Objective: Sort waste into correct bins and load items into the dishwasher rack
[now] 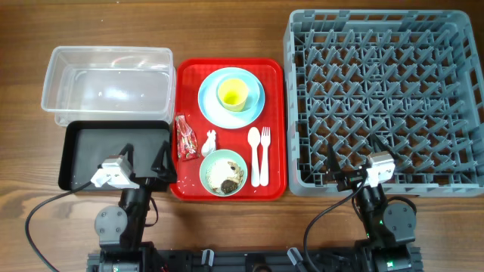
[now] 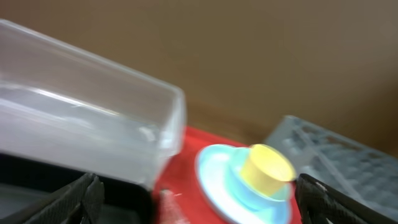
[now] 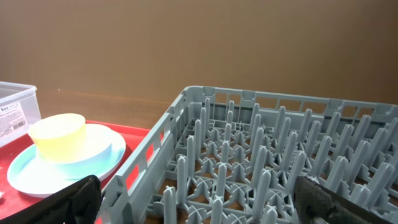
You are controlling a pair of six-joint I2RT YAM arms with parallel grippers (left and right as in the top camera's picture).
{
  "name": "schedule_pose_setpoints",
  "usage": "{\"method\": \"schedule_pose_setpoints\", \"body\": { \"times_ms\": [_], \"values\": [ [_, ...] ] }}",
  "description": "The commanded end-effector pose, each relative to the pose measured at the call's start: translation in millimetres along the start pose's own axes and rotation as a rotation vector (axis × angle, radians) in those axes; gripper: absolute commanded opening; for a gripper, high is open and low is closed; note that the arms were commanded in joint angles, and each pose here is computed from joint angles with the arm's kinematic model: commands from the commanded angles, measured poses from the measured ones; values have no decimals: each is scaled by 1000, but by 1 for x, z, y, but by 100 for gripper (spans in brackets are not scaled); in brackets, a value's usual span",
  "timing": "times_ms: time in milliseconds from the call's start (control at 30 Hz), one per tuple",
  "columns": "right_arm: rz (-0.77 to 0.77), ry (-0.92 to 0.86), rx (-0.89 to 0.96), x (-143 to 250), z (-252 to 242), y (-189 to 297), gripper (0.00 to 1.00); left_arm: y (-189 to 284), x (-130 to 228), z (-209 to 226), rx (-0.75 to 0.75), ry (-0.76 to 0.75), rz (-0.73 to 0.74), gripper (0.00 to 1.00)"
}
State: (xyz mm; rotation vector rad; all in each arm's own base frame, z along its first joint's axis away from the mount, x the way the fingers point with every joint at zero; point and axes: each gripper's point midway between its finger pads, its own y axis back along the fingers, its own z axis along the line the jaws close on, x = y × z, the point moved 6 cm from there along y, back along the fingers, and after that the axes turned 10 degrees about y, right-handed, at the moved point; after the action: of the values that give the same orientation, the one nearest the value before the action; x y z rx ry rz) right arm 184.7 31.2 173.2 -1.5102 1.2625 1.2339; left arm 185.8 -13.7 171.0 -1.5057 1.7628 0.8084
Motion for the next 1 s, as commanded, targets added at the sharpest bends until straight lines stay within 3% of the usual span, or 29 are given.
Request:
{"method": "schedule_pose_setpoints", "body": {
  "times_ms": [0, 233, 333, 500, 733, 767, 800, 833, 867, 967],
  "values": [
    [-8, 10, -6, -1, 0, 0, 100, 7, -9, -28, 144, 34, 61, 100],
    [-8, 11, -6, -1, 0, 0, 100, 38, -87, -92, 115, -34, 126, 100],
    [-8, 10, -6, -1, 0, 0, 100, 30, -120, -120, 46, -83, 329, 100],
    [-8, 10, -6, -1, 0, 0, 100, -18, -149, -130, -148, 29, 648, 100],
    [-8, 11, -6, -1, 0, 0, 100, -70, -108, -96, -301, 150, 948, 100],
    [-8, 10, -6, -1, 0, 0, 100, -76, -98, -87, -338, 172, 1004, 72],
    [-8, 10, -6, -1, 0, 0, 100, -79, -90, -81, -365, 186, 1043, 34],
    [-8, 10, -6, -1, 0, 0, 100, -83, -83, -76, -390, 201, 1080, 12],
    [-8, 10, -6, -1, 0, 0, 100, -84, -77, -71, -410, 213, 1110, 4],
    [-8, 11, -6, -1, 0, 0, 100, -89, -54, -57, -481, 226, 1208, 4]
  ]
}}
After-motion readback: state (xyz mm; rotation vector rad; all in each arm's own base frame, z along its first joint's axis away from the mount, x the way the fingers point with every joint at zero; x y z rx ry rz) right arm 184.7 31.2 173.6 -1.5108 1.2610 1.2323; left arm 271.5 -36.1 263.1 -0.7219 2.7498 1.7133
